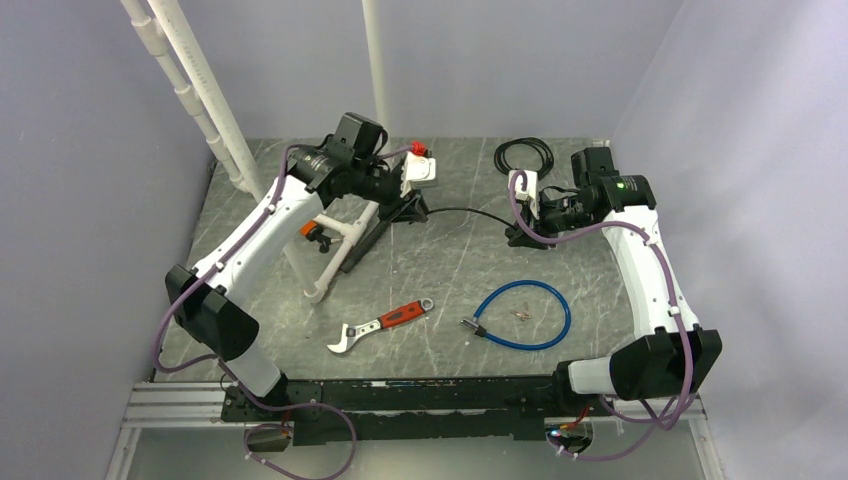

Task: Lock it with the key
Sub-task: Pick up the lock from the center of the board, then lock the lock.

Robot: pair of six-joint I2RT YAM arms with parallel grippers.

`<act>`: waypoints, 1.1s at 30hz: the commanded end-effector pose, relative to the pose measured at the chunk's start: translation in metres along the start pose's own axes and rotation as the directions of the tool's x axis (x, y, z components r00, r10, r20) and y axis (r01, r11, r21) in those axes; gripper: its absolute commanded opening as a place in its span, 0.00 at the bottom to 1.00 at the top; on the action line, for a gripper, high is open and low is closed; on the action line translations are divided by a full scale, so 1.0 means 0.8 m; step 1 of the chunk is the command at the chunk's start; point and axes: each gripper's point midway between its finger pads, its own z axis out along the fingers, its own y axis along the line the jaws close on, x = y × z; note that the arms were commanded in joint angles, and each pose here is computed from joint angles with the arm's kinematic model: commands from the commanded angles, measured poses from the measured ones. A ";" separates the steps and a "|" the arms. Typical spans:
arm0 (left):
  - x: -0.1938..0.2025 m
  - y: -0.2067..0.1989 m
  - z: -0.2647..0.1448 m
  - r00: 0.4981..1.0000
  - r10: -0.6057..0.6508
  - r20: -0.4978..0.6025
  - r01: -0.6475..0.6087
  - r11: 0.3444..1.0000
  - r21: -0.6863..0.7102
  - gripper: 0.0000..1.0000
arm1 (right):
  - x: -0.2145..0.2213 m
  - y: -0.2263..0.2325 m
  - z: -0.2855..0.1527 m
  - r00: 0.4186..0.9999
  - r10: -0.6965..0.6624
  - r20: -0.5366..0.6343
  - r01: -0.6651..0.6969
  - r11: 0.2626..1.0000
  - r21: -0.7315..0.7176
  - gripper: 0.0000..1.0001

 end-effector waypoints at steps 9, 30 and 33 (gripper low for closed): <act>0.005 -0.003 -0.001 0.999 0.019 -0.035 -0.018 0.999 0.036 0.27 | -0.011 0.003 -0.003 0.999 -0.023 0.032 0.023 1.000 0.000 0.00; -0.151 0.017 0.004 0.851 -0.209 0.481 0.158 0.977 0.146 0.00 | -0.108 -0.051 0.007 0.909 0.070 0.410 -0.122 0.987 0.103 0.00; -0.168 0.023 0.008 0.807 -0.250 0.535 0.184 0.967 0.174 0.00 | -0.128 -0.050 0.012 0.885 0.074 0.460 -0.129 0.988 0.090 0.00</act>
